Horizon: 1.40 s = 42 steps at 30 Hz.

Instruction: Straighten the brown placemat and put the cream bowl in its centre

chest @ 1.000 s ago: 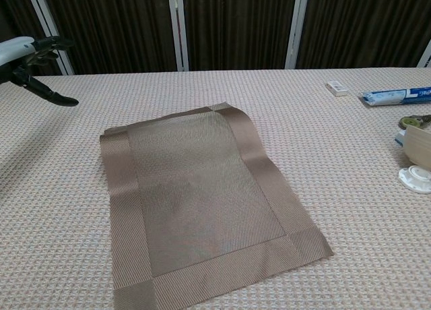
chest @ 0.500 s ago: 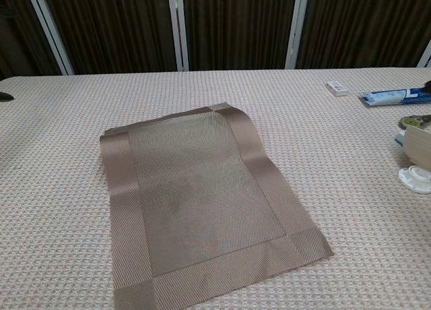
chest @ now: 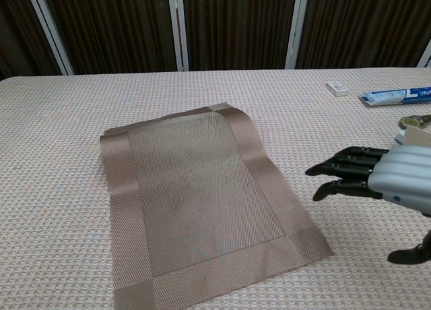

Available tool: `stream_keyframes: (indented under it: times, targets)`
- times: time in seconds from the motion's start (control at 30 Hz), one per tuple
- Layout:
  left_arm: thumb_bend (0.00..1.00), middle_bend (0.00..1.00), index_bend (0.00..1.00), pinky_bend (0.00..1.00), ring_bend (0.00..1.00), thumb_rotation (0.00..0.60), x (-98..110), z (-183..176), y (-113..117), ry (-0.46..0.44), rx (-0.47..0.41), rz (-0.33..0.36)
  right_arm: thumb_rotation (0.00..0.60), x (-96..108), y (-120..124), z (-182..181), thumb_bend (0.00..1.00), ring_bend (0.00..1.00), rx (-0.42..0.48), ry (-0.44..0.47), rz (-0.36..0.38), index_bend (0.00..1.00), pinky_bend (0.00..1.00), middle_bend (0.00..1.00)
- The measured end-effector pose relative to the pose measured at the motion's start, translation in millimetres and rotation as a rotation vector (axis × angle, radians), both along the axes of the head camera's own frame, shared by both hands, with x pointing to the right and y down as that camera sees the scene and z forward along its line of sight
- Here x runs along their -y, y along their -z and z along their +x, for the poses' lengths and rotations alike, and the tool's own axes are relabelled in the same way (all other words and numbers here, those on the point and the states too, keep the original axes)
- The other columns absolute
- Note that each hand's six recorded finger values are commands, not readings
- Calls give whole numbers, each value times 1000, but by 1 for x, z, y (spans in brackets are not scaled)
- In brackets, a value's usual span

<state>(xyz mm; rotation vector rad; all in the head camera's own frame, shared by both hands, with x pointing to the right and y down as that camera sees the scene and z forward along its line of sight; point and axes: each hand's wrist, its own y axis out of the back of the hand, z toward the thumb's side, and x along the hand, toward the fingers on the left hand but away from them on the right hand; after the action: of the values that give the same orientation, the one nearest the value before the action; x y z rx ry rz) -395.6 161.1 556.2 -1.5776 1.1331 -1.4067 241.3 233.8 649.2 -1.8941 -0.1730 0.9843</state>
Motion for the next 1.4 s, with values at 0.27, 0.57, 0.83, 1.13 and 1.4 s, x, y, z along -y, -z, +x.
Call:
stream_keyframes:
  times: [0.27, 0.57, 0.83, 1.13, 1.4]
  targets:
    - [0, 0, 0, 0, 0, 600, -1, -7, -1, -3, 14, 0, 600, -3, -23, -20, 230, 0, 0, 60, 11, 219, 0, 34]
    - [0, 0, 0, 0, 0, 600, -2, -6, -3, -11, -4, -14, 600, -8, -37, -25, 228, 0, -13, 63, 4, 219, 0, 35]
    - [0, 0, 0, 0, 0, 600, -3, -4, -5, -26, -2, -17, 600, -13, -42, -28, 228, 0, -11, 53, -3, 219, 0, 43]
    - [0, 0, 0, 0, 0, 600, -4, -3, -7, -28, 0, -25, 600, -18, -50, -38, 229, 0, 1, 57, -6, 222, 0, 51]
    - [0, 0, 0, 0, 0, 600, -4, -4, -7, -28, -1, -26, 600, -12, -51, -45, 230, 0, 28, 51, 29, 224, 0, 64]
